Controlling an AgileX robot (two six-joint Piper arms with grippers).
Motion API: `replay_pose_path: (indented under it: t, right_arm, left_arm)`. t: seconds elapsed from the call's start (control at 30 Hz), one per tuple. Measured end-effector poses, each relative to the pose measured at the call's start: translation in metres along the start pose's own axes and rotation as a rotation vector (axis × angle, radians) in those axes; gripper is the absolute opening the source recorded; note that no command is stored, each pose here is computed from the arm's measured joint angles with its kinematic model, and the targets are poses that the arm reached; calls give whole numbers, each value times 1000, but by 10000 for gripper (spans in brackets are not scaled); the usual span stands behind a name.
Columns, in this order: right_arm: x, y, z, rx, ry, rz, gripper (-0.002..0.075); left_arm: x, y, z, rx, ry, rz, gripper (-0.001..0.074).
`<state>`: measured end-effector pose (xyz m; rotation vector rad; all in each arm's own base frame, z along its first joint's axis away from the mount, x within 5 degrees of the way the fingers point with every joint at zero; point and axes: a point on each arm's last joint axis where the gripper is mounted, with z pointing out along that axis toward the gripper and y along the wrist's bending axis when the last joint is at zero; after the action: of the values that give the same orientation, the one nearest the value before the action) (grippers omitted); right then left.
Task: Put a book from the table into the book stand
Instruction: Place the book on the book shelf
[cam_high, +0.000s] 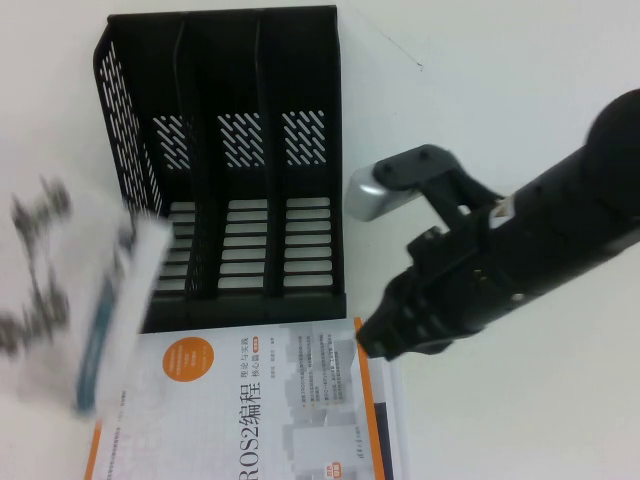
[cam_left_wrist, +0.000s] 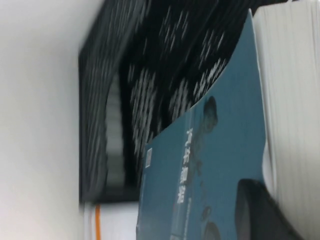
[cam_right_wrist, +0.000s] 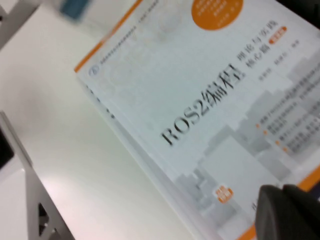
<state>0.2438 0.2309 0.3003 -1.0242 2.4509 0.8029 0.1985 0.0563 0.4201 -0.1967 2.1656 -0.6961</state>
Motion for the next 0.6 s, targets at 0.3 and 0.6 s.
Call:
replay_pose_path:
  t: [0.3, 0.6]
  right_arm:
    - [4, 7, -20, 28, -12, -25, 4]
    - [26, 6, -2, -43, 54, 75, 4]
  left_arm:
    - [-50, -58, -45, 65, -211, 186, 118]
    - [-79, -54, -44, 96, -283, 168, 118]
